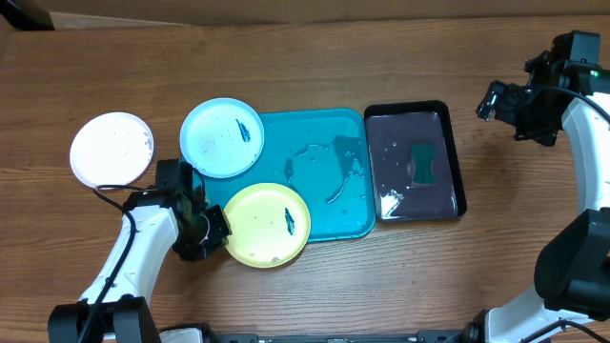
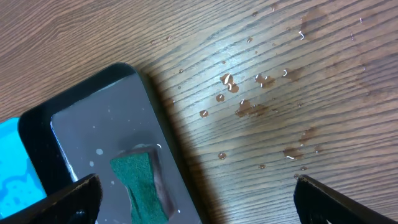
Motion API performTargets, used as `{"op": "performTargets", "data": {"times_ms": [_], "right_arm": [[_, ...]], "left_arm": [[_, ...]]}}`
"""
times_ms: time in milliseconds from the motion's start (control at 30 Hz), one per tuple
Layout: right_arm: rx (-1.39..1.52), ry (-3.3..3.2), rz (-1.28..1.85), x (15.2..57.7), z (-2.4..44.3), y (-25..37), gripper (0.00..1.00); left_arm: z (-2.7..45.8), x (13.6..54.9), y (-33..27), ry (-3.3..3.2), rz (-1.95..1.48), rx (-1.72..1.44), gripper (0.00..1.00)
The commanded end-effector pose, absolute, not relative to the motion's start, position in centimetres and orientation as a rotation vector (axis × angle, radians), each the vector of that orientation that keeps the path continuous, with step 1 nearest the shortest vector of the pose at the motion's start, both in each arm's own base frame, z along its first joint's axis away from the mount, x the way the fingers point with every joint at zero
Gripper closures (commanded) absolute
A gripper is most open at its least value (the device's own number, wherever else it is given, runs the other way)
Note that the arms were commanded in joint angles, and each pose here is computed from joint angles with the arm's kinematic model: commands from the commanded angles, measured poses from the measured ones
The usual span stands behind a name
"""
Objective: Clean dirty plates on tray and stack at the side
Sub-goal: 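Slide the yellow plate to the center of the teal tray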
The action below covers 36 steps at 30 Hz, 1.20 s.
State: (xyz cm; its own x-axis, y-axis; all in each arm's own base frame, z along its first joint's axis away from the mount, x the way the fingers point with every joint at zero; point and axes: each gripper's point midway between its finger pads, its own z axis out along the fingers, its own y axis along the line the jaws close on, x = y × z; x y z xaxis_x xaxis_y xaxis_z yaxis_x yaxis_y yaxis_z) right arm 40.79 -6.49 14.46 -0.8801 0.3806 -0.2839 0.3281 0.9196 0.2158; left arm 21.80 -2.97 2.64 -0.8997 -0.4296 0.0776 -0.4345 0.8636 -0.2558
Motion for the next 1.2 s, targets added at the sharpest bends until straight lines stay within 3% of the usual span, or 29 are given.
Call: {"op": "performTargets", "data": {"times_ms": [0,400,633,933,967,1100,1167], "right_arm": [[0.524,2.744,0.230,41.0,14.8,-6.7,0.00],[0.524,2.744,0.230,41.0,14.8,-6.7,0.00],[0.524,2.744,0.230,41.0,14.8,-6.7,0.00],[0.524,2.744,0.230,41.0,14.8,-6.7,0.00],[0.524,2.744,0.230,41.0,14.8,-6.7,0.00],[0.524,2.744,0.230,41.0,14.8,-6.7,0.00],[0.524,2.744,0.230,41.0,14.8,-6.7,0.00]], "left_arm": [[3.1,22.7,-4.8,-3.010,0.610,0.656,0.96],[4.6,28.3,-9.3,-3.182,0.817,0.624,0.96],[3.9,28.7,-9.3,-3.274,0.584,0.698,0.96],[3.9,29.1,-9.3,-3.316,0.541,0.689,0.96],[3.9,29.1,-9.2,-3.319,0.536,0.691,0.93],[4.1,29.4,-9.1,-3.339,0.533,0.671,0.61],[4.7,29.6,-9.1,-3.353,0.525,0.600,0.55]]}}
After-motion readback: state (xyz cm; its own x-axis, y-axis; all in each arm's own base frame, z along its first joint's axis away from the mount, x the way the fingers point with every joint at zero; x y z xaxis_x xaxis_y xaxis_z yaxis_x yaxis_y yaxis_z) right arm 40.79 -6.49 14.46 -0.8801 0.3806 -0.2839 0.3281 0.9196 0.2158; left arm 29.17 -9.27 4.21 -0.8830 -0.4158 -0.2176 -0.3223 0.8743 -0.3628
